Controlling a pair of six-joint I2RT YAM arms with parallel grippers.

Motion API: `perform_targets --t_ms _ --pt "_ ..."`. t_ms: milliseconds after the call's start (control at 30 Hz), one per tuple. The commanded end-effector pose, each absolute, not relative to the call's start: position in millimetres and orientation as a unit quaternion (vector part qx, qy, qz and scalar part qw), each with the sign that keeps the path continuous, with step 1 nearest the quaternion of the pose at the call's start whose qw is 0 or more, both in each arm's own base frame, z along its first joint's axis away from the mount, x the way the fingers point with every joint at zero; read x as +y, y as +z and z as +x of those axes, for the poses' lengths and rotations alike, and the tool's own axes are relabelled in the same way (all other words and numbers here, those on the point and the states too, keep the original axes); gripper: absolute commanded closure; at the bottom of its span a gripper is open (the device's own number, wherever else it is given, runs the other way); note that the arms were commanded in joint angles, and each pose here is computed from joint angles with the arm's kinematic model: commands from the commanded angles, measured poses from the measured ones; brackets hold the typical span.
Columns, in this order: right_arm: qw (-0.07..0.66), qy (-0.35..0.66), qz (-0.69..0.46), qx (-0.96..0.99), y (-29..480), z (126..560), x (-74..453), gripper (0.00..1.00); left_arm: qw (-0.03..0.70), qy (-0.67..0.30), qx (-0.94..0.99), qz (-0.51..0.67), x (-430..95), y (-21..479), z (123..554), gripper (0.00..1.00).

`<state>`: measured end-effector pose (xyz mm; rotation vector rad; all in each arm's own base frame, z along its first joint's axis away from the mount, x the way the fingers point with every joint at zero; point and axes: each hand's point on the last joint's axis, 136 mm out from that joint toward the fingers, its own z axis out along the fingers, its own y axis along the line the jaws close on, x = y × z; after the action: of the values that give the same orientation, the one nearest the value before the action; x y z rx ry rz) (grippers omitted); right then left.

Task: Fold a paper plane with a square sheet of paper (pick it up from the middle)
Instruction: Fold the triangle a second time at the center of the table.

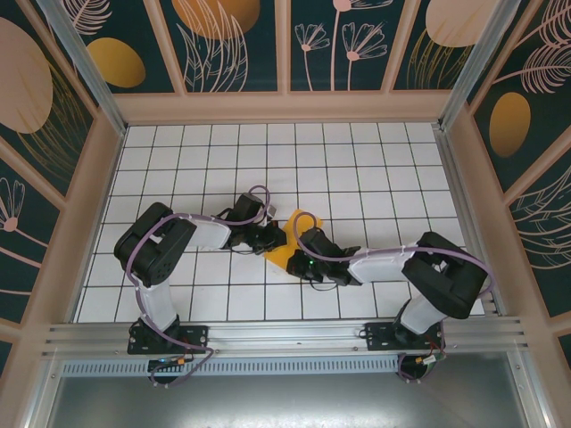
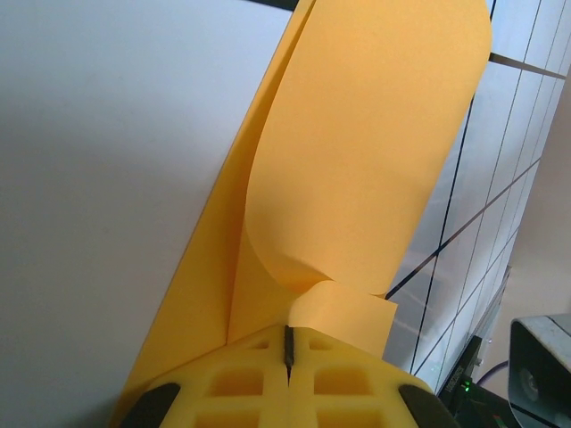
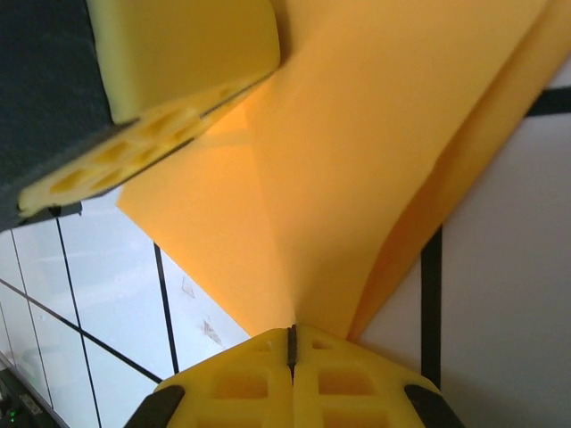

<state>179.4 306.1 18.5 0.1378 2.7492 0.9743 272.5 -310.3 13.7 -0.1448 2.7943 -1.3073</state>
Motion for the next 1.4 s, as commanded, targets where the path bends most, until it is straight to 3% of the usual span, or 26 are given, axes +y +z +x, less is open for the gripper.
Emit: perform_targets --t_ms 0,233,400,667,967,1200,1367 --pt "0.088 0.315 0.044 0.944 19.9 162.4 295.1 1.0 0.012 -0.381 0.923 -0.059 -297.2 -11.5 265.0 1.0" --pt "0.148 0.4 0.086 0.9 70.8 197.9 309.9 1.0 0.013 -0.382 0.922 -0.058 -297.4 -10.0 265.2 1.0" --pt "0.121 0.404 0.126 0.898 55.2 206.4 315.2 1.0 0.012 -0.383 0.922 -0.058 -297.6 -9.9 265.0 1.0" --pt "0.046 0.351 0.146 0.924 5.0 181.4 305.2 1.0 0.013 -0.381 0.922 -0.059 -297.2 -9.7 264.8 1.0" --pt "0.007 0.333 0.135 0.933 -8.2 149.1 288.8 1.0 0.011 -0.376 0.924 -0.066 -295.0 -13.2 264.6 1.0" --pt "0.01 0.337 0.13 0.932 -1.5 143.7 284.8 1.0 0.012 -0.377 0.924 -0.064 -295.7 -12.3 264.9 1.0" --pt "0.065 0.368 0.113 0.921 32.6 166.1 296.9 1.0 0.011 -0.38 0.923 -0.06 -296.6 -11.3 264.5 1.0"
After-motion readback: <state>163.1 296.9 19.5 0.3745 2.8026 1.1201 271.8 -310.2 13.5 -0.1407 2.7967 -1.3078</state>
